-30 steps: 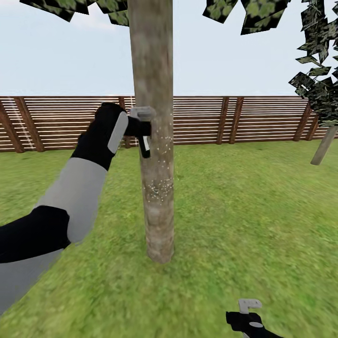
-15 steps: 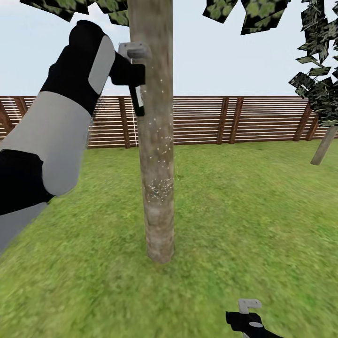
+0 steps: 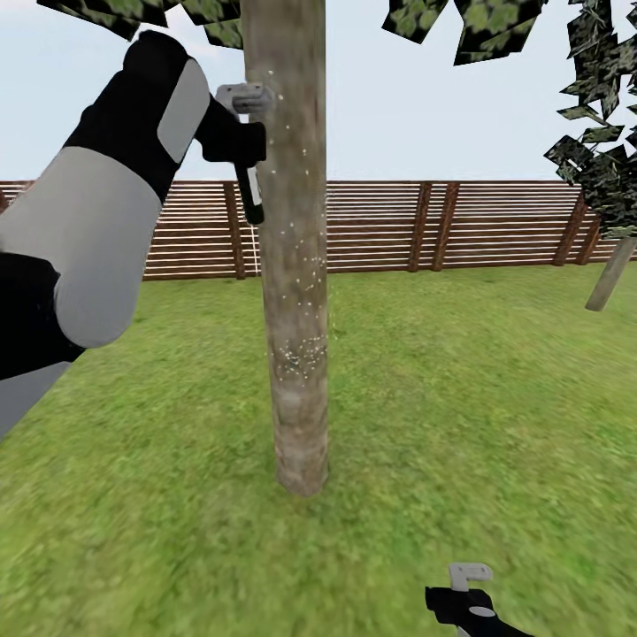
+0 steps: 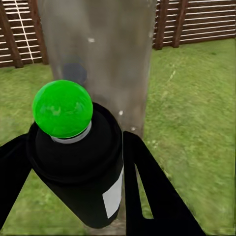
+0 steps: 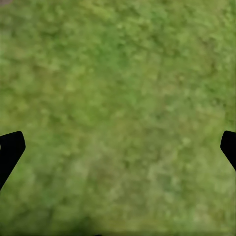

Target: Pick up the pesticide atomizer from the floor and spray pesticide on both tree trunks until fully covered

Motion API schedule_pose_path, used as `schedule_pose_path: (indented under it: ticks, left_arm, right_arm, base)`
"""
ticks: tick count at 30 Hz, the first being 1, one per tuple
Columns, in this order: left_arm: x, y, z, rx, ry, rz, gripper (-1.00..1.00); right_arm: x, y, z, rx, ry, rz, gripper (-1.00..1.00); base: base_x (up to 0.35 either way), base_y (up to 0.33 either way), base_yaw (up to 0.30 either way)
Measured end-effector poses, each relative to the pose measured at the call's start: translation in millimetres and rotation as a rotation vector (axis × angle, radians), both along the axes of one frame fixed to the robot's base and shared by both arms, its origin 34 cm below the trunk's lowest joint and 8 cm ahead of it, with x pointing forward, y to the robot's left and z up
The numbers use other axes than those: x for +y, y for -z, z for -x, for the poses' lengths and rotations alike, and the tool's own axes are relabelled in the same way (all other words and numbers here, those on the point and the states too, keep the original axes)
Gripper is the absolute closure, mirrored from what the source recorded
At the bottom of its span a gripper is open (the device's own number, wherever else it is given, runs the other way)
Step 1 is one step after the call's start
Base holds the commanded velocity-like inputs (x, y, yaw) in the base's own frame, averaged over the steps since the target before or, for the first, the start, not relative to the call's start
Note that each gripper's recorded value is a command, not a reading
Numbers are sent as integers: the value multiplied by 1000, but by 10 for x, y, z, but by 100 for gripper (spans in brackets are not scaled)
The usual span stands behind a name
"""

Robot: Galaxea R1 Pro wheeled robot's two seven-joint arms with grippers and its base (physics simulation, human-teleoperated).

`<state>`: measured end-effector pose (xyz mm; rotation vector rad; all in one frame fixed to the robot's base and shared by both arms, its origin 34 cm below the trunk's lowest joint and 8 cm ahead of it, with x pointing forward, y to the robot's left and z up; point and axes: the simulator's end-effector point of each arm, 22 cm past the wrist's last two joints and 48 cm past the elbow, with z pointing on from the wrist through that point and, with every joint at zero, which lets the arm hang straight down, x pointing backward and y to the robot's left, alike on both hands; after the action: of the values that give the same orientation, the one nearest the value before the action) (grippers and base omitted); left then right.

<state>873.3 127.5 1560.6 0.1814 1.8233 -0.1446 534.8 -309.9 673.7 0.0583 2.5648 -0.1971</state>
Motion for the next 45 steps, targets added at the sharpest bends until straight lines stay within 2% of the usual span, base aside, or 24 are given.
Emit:
schedule_pose_path:
  ticks: [3, 9, 10, 15, 23, 26, 30, 34, 36, 41, 45]
  left_arm:
    - [-10, 367, -92, 89, -5, -7, 100]
    - [24, 848, -167, 203, -18, -16, 100]
    - [29, 1001, -180, 238, -20, -18, 100]
    - [4, 1508, -222, 329, -27, -28, 100]
    - [47, 1764, -250, 361, -40, -29, 100]
    - [42, 1819, -306, 339, -41, -20, 100]
    - [39, 2278, -334, 380, -42, -15, 100]
    - [39, 2628, -387, 377, -46, -3, 100]
    - [36, 2913, -368, 406, -46, -3, 100]
    - [39, 3474, -339, 433, -51, 7, 100]
    - [61, 3808, -281, 464, -56, 8, 100]
  right_arm:
    - [0, 0, 0, 0, 0, 0, -100]
    - [0, 0, 0, 0, 0, 0, -100]
    - [0, 0, 0, 0, 0, 0, -100]
    - [4, 0, -1, 0, 0, 0, -100]
    - [12, -1, -1, 0, -1, -1, -100]
    - [12, 1, -1, 0, -1, -1, -100]
    - [12, 2, 0, 0, -1, -1, -100]
    - [23, 2, 0, 0, -1, -3, -100]
    - [24, 2, 0, 0, -1, -3, -100]
    - [24, 2, -1, 0, -1, -3, -100]
    - [24, 0, -3, 0, -1, -3, -100]
  base:
    - [0, 0, 0]
    - [0, 0, 0]
    - [0, 0, 0]
    - [0, 0, 0]
    - [0, 0, 0]
    - [0, 0, 0]
    - [0, 0, 0]
    - [0, 0, 0]
    - [0, 0, 0]
    - [0, 0, 0]
    - [0, 0, 0]
